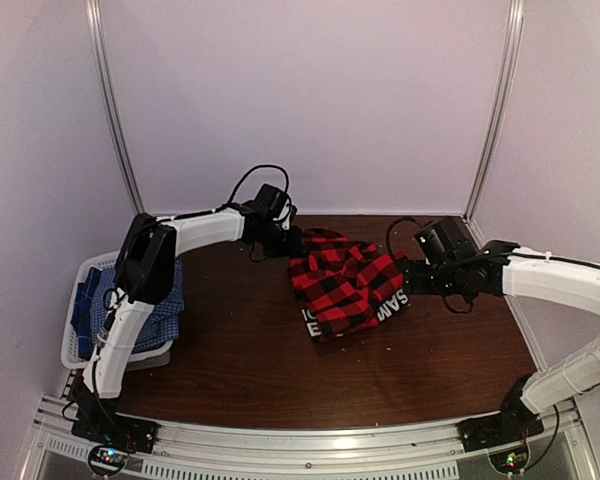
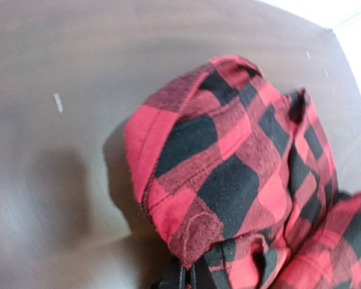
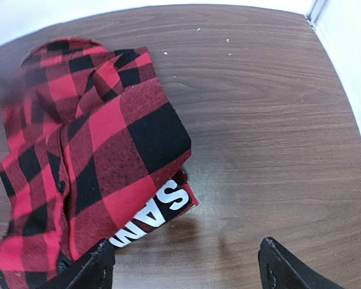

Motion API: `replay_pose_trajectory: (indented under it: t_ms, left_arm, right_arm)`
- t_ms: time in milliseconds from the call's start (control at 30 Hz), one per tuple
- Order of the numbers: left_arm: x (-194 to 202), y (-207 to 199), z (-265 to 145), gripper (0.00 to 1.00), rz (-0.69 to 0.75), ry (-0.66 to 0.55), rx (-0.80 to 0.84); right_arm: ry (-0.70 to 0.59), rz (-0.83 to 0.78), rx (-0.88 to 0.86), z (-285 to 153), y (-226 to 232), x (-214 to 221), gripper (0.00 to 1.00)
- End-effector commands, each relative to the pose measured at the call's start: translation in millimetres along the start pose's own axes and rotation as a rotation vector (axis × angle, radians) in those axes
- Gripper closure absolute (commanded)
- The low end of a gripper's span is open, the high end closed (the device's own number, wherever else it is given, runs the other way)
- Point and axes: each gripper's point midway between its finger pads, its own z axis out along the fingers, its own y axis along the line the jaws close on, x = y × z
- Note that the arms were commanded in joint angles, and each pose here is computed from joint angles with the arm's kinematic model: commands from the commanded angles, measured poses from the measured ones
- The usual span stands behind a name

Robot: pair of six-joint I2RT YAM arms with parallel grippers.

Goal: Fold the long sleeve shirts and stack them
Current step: Flatten out the square-folded shirt at the center of the board.

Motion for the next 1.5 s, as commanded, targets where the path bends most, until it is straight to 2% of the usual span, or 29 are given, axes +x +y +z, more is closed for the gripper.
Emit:
replay_pose_trajectory:
  t_ms: [0, 233, 467, 733, 933, 1000, 1133, 1200, 1333, 1467]
  left_arm:
    - [-24.8, 11.6, 20.0, 1.0, 0.099, 0.0, 0.048]
    - [-45.1, 20.4, 18.1, 1.0, 0.081, -0.033, 0.068]
    - [-44.7, 18.8, 18.2, 0.98, 0.074, -0.03, 0.081]
    - [-54.6, 17.0, 8.7, 0.88, 0.077, -0.055, 0.077]
    - [-63.3, 16.7, -3.2, 0.78, 0.09, -0.073, 0.076]
    - [-66.6, 16.0, -8.7, 0.7, 0.097, -0.082, 0.069]
    - [-77.7, 13.0, -27.8, 0.57, 0.117, -0.114, 0.045]
    - [-85.2, 12.3, -41.5, 0.47, 0.129, -0.136, 0.027]
    - [-96.2, 11.5, -70.5, 0.34, 0.14, -0.176, -0.003]
    - [-76.8, 12.9, -86.4, 0.31, 0.12, -0.143, 0.003]
  right_arm:
    - [-0.011, -0.096, -0.069, 28.2, 42.0, -25.3, 0.16]
    - [0.018, -0.208, -0.014, 91.1, 65.5, -26.7, 0.19]
    - [0.113, -0.278, 0.025, 135.1, 73.4, 8.5, 0.23]
    - [0.216, -0.33, -0.04, 119.7, 92.6, 68.2, 0.28]
    - [0.297, -0.269, -0.204, 87.7, 125.1, 108.7, 0.34]
    - [0.299, -0.246, -0.244, 77.4, 138.0, 113.3, 0.34]
    - [0.264, -0.189, -0.28, 61.7, 144.8, 100.9, 0.33]
    - [0.214, -0.166, -0.279, 50.6, 143.1, 80.4, 0.31]
    - [0.129, -0.121, -0.279, 33.1, 134.0, 39.8, 0.26]
    - [0.062, -0.062, -0.29, 32.0, 114.9, 4.4, 0.23]
